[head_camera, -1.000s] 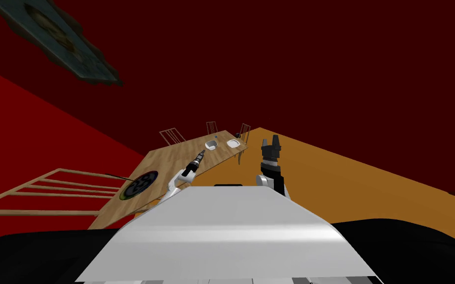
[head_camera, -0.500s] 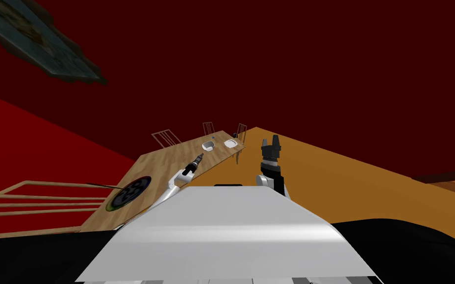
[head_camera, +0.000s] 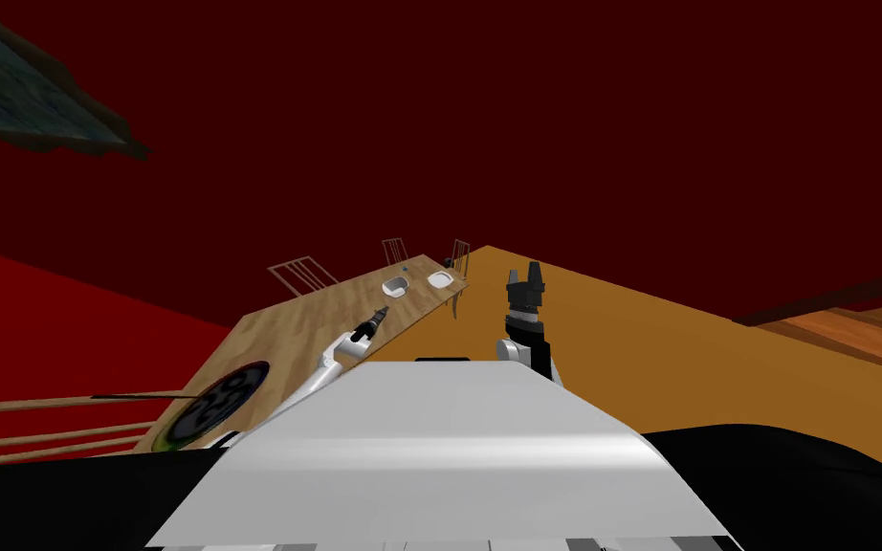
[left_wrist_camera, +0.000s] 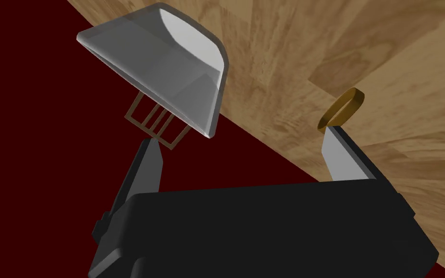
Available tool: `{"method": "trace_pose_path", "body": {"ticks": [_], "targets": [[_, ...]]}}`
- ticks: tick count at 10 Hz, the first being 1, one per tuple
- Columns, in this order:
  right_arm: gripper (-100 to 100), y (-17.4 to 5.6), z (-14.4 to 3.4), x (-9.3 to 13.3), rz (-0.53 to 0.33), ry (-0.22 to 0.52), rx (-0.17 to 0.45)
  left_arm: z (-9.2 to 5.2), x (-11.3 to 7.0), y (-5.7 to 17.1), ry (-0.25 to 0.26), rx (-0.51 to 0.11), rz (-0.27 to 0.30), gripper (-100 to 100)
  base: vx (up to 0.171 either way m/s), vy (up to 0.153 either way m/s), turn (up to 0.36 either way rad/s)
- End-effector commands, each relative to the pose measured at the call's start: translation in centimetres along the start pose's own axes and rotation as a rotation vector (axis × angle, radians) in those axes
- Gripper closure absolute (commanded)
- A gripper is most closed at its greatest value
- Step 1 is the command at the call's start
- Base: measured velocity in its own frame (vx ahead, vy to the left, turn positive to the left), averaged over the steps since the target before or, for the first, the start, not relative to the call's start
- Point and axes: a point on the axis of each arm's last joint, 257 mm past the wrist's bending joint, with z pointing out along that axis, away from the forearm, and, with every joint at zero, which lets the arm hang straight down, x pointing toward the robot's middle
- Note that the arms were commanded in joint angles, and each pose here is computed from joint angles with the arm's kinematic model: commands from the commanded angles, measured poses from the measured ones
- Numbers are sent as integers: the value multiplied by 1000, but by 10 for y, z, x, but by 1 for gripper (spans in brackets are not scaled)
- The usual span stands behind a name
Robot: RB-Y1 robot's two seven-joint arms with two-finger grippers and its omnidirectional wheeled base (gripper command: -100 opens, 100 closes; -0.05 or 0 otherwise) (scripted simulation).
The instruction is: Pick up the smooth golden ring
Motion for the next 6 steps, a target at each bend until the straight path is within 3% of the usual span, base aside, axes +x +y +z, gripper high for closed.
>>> {"method": "trace_pose_path", "body": {"ticks": [1, 2, 5, 6], "targets": [[0, 0, 0, 0, 0, 0, 0, 0, -8, 36, 5, -88, 31, -100, 58, -18, -205], [0, 0, 0, 0, 0, 0, 0, 0, -8, 40, 5, -95, 31, -100, 41, -10, -38], [0, 0, 0, 0, 0, 0, 0, -8, -21, 107, 11, -251, 80, -100, 47, -13, -186], [0, 0, 0, 0, 0, 0, 0, -8, -21, 107, 11, -251, 80, -100, 43, -1, -43]]}}
